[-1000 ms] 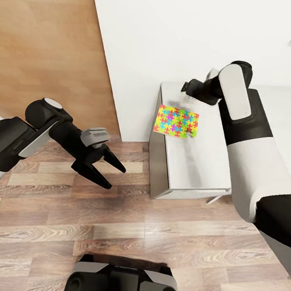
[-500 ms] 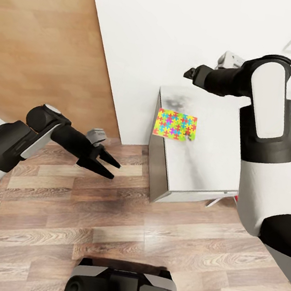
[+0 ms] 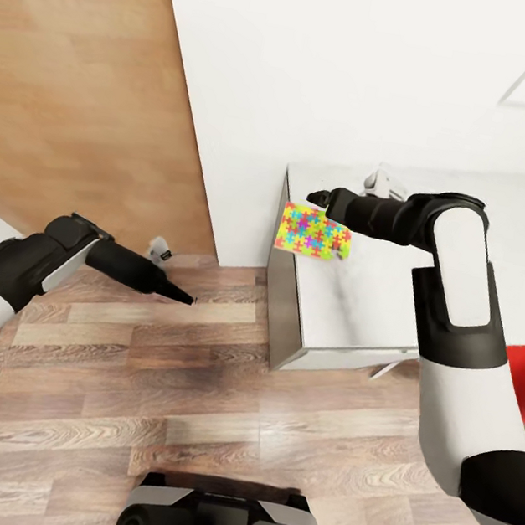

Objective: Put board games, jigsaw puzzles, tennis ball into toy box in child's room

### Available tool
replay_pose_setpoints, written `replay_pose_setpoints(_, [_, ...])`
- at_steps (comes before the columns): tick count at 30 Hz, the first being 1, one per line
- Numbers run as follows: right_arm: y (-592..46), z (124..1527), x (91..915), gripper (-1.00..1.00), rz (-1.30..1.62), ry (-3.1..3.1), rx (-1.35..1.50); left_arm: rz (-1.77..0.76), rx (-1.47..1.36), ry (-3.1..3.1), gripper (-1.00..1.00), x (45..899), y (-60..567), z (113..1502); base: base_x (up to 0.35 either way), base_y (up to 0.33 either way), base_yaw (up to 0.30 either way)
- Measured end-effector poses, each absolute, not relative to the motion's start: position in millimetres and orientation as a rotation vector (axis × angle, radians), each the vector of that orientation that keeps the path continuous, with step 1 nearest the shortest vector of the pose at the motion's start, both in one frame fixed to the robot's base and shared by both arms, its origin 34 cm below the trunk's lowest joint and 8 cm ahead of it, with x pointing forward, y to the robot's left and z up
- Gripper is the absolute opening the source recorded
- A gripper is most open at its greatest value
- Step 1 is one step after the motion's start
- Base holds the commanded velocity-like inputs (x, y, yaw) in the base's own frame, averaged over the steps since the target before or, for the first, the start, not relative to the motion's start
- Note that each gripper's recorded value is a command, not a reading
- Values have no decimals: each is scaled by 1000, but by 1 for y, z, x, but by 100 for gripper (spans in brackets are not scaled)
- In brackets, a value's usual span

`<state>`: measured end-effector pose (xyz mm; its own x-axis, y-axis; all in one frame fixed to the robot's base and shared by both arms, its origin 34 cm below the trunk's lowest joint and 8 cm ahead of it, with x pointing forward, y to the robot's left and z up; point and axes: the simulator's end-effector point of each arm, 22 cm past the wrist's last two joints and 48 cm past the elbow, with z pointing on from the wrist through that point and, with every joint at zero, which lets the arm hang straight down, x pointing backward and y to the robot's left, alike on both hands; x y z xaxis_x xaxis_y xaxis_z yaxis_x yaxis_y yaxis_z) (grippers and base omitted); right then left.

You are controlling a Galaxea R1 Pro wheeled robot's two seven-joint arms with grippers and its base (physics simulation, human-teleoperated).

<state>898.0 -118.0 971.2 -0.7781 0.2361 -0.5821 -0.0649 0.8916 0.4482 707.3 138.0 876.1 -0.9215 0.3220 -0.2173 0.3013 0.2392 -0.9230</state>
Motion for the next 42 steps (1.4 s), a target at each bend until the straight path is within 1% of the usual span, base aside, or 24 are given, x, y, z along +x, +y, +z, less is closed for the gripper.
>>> replay_pose_setpoints(3, [-108,963,884,100,658,2417,124,1816,-579,-2485,100,707,149,863,0,0,0])
replay_pose_setpoints(10, [-75,948,840,100,925,2487,145,1794,-500,-2544,100,707,176,839,0,0,0])
replay_pose_setpoints(14, [-62,939,814,100,1056,2525,162,1756,-465,-2605,100,708,203,826,0,0,0])
replay_pose_setpoints(25, [-46,940,792,100,1146,2541,161,1691,-373,-2698,100,703,246,806,0,0,0])
replay_pose_setpoints(32, [-37,912,754,100,1191,2610,205,1678,-364,-2711,100,699,250,805,0,0,0])
replay_pose_setpoints(42, [-18,923,735,100,1332,2572,200,1647,-397,-2739,100,688,254,799,0,0,0])
